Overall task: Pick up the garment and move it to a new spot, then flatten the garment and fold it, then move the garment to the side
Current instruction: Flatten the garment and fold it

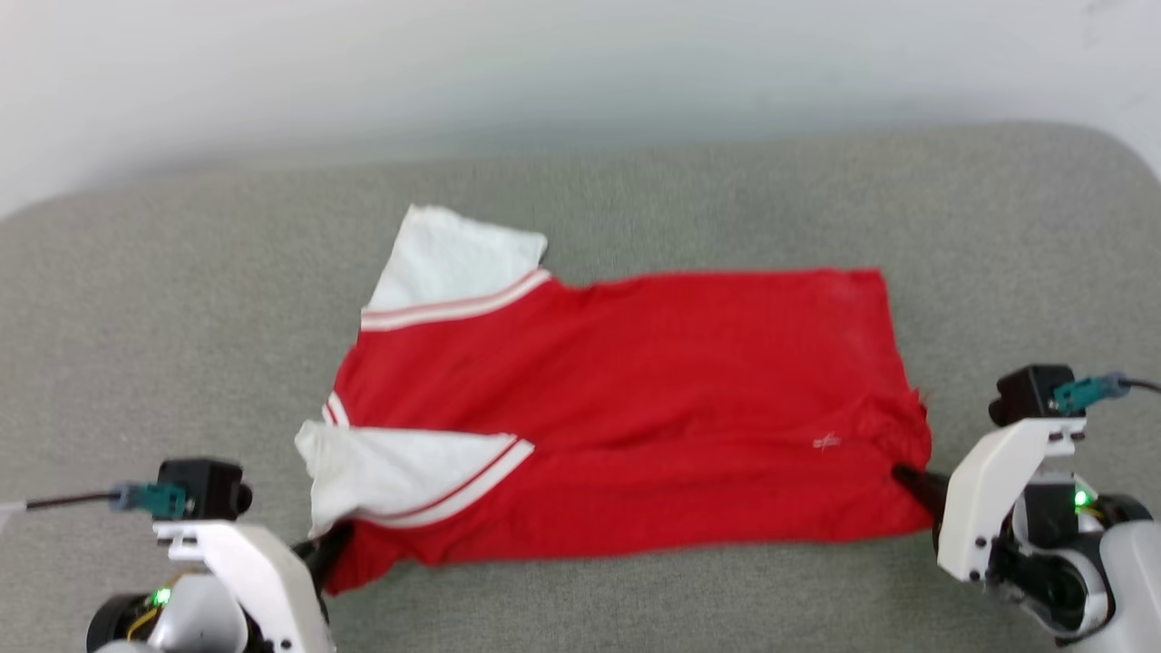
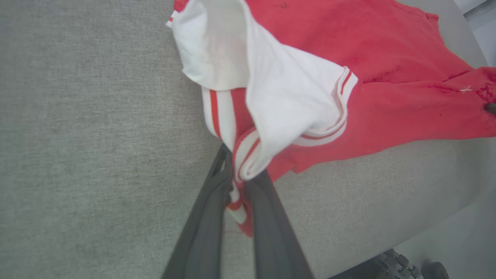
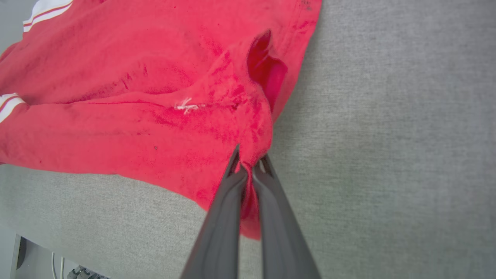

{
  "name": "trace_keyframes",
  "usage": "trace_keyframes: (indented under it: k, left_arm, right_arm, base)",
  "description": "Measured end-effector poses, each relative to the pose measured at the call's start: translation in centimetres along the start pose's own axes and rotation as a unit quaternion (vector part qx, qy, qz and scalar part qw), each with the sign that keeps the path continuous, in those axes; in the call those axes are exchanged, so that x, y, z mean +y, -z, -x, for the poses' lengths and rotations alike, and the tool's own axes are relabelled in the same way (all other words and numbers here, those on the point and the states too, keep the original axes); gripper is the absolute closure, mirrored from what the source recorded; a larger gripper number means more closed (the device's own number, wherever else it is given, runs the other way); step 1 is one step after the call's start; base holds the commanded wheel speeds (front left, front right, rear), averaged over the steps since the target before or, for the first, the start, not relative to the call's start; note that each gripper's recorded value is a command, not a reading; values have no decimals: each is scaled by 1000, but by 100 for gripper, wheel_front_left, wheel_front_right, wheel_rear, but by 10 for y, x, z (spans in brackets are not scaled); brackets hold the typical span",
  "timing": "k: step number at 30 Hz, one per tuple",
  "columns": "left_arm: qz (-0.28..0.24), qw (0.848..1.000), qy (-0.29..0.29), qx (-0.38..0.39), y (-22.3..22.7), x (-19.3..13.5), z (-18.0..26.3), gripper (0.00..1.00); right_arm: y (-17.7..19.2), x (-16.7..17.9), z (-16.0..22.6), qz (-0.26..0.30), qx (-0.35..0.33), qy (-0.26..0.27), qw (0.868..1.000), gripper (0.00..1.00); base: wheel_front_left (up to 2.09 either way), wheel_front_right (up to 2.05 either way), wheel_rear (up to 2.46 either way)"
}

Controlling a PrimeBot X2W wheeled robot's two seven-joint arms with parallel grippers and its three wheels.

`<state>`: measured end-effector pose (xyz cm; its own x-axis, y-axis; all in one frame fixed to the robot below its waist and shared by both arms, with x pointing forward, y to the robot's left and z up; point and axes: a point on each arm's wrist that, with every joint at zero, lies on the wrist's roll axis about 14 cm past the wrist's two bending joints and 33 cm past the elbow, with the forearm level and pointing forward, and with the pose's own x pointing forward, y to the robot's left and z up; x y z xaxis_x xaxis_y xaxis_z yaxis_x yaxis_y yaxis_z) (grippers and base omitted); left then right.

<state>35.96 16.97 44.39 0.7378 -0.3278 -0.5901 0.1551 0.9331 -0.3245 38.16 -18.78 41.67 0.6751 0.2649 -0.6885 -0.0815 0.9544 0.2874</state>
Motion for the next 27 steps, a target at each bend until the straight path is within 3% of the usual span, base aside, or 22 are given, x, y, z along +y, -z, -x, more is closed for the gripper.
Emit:
trace_keyframes:
  k: [8, 13, 14, 15, 16, 17, 22, 27]
  left_arm:
    - [31, 999, -18, 4, 28, 4, 37, 100]
    - [62, 997, -23, 26, 50, 3, 34, 100]
    - [66, 997, -25, 22, 50, 4, 32, 100]
    - [68, 997, -25, 23, 51, 4, 29, 77]
    - [69, 997, -22, 26, 52, 4, 27, 7]
    - [68, 997, -20, 24, 52, 3, 24, 0]
    - [47, 999, -22, -14, 31, 6, 16, 0]
    - [10, 994, -36, -102, -16, 7, 12, 0]
  right_arm:
    - [25, 6, 30, 3, 4, -5, 1000, 100]
    - [51, 6, 31, -19, 28, -6, 999, 100]
    - [52, 6, 30, -23, 26, -6, 999, 82]
    - [53, 6, 29, -24, 24, -5, 999, 0]
    - [52, 6, 28, -26, 17, -5, 1000, 0]
    - [49, 7, 27, -26, 6, -6, 1000, 0]
    - [20, 12, 30, -8, -78, -9, 997, 0]
    - [-26, 16, 47, 20, -215, -2, 976, 0]
  base:
    - [0, 0, 0]
    - [0, 0, 0]
    - [0, 0, 0]
    - [0, 0, 0]
    - [0, 0, 0]
    - [0, 0, 0]
    - [0, 0, 0]
    - [0, 0, 0]
